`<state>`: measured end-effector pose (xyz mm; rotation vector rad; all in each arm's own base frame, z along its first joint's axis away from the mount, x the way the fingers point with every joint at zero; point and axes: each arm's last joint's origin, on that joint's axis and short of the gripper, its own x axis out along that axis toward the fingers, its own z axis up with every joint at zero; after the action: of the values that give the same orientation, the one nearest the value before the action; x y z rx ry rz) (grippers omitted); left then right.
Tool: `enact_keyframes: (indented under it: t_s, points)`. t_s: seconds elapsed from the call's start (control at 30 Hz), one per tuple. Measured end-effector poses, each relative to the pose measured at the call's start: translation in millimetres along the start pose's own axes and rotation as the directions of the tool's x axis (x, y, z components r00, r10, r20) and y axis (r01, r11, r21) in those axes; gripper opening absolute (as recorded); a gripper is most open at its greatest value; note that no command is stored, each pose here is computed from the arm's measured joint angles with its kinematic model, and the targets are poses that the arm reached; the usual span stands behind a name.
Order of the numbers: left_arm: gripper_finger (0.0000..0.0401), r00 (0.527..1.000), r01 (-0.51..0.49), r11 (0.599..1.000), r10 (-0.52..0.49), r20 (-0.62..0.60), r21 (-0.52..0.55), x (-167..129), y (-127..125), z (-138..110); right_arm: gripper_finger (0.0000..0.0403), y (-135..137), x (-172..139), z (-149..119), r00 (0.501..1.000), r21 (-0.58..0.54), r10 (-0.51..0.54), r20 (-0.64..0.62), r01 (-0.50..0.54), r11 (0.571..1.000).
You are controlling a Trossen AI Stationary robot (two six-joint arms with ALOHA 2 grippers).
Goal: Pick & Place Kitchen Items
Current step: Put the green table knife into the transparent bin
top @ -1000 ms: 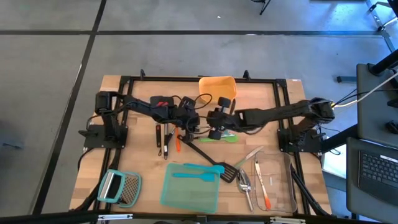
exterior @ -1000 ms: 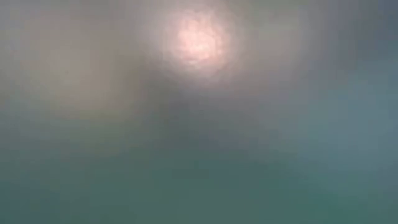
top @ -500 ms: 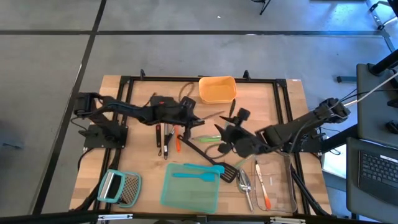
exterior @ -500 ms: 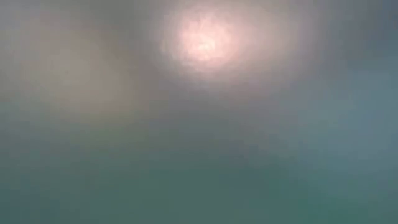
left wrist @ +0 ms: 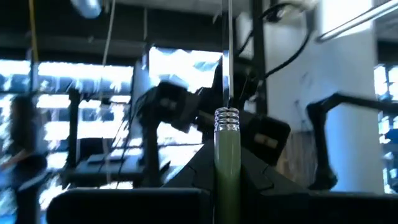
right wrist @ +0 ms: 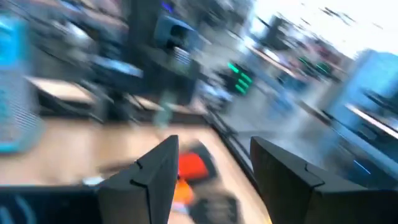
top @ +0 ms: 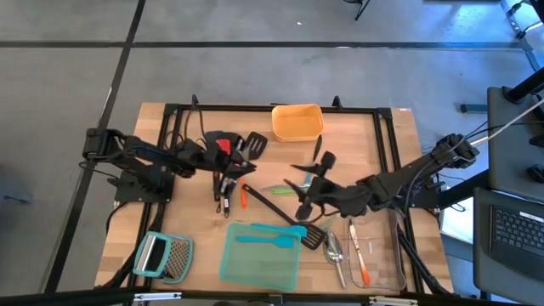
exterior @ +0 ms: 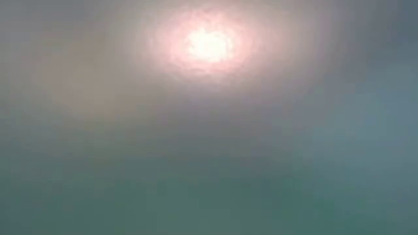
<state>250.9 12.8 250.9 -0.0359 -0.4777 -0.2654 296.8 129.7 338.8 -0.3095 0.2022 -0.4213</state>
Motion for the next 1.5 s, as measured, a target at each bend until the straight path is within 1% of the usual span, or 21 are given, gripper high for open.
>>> enact_keyframes:
  t_s: [0.07,0.13,0.23,0.3,0.37,0.43,0.47,0.53,0.6,0.67,0.77,0.83,0.9,0.97,1.07,1.1,1.2,1.4,1.5]
  points:
    - [0.0018,0.999,0.030,1.000,-0.030,0.033,-0.005,5.4,0.2,6.2,0.0200,0.2,0.8,9.4,0.992,-0.011,0.093,0.090,-0.092,0.996]
    - [0.0018,0.995,0.077,0.997,-0.076,0.067,-0.016,13.7,1.4,14.9,0.0200,-0.3,-0.4,18.0,0.975,-0.015,0.139,0.173,-0.138,0.990]
    - [0.0018,0.987,0.105,0.993,-0.099,0.123,-0.046,26.9,2.5,28.8,0.0200,-4.0,-2.4,28.3,0.958,-0.005,0.113,0.262,-0.115,0.993]
    - [0.0018,0.980,0.147,0.988,-0.139,0.142,-0.050,35.4,0.3,36.3,0.0200,-6.8,-3.4,33.9,0.945,0.018,0.099,0.312,-0.110,0.994]
    - [0.0018,0.979,0.174,0.982,-0.165,0.118,-0.068,42.0,-2.2,37.6,0.0200,-10.9,-1.2,38.0,0.922,0.038,0.118,0.368,-0.141,0.989]
    - [0.0018,0.983,0.176,0.981,-0.170,0.071,-0.086,46.8,-4.6,34.1,0.0200,-14.7,2.6,40.9,0.884,0.022,0.181,0.432,-0.211,0.977]
    - [0.0018,0.984,0.174,0.982,-0.170,0.051,-0.080,48.8,-5.8,32.8,0.0200,-16.5,5.0,41.6,0.863,0.014,0.216,0.457,-0.250,0.968]
    - [0.0018,0.987,0.161,0.985,-0.160,0.021,-0.058,52.2,-7.7,30.8,0.0200,-20.7,9.5,42.3,0.834,0.052,0.255,0.490,-0.320,0.946]
    - [0.0018,0.990,0.140,0.989,-0.141,-0.004,-0.051,54.9,-8.1,29.4,0.0200,-25.5,14.6,41.5,0.836,0.115,0.246,0.491,-0.342,0.933]
    - [0.0018,0.991,0.135,0.990,-0.135,-0.010,-0.052,55.7,-8.6,29.2,0.0200,-29.5,18.7,40.2,0.850,0.156,0.222,0.478,-0.331,0.931]
    - [0.0018,0.988,0.152,0.987,-0.152,-0.008,-0.050,56.0,-9.8,29.5,0.0200,-31.8,28.0,36.5,0.863,0.196,0.198,0.465,-0.318,0.928]
    - [0.0018,0.988,0.155,0.987,-0.155,-0.008,-0.045,56.0,-10.1,29.5,0.0200,-31.3,32.3,32.8,0.874,0.197,0.201,0.443,-0.314,0.929]
    - [0.0018,0.987,0.160,0.986,-0.161,-0.009,-0.044,55.9,-9.9,29.5,0.0200,-32.3,36.5,31.6,0.876,0.220,0.189,0.444,-0.311,0.924]
    - [0.0018,0.985,0.171,0.984,-0.172,-0.011,-0.045,57.3,-10.0,30.5,0.0200,-32.1,38.2,30.2,0.874,0.223,0.206,0.440,-0.328,0.918]
    - [0.0018,0.984,0.174,0.984,-0.176,-0.033,-0.042,61.3,-9.6,31.5,0.0200,-32.5,42.9,28.9,0.846,0.206,0.263,0.465,-0.392,0.897]
    - [0.0018,0.983,0.174,0.984,-0.175,-0.045,-0.042,62.3,-9.7,30.9,0.0200,-32.0,44.0,28.0,0.843,0.198,0.276,0.462,-0.402,0.894]
    - [0.0018,0.982,0.178,0.984,-0.180,-0.054,-0.029,63.6,-11.1,30.6,0.0200,-32.3,44.9,28.5,0.847,0.197,0.282,0.450,-0.402,0.894]
    - [0.0018,0.982,0.168,0.985,-0.170,-0.081,-0.030,62.9,-8.5,28.1,0.0200,-33.9,49.7,40.5,0.872,0.211,0.317,0.372,-0.412,0.886]
    - [0.0018,0.983,0.161,0.987,-0.162,-0.084,-0.028,62.7,-5.9,26.4,0.0199,-30.9,54.4,46.4,0.874,0.207,0.320,0.366,-0.412,0.887]
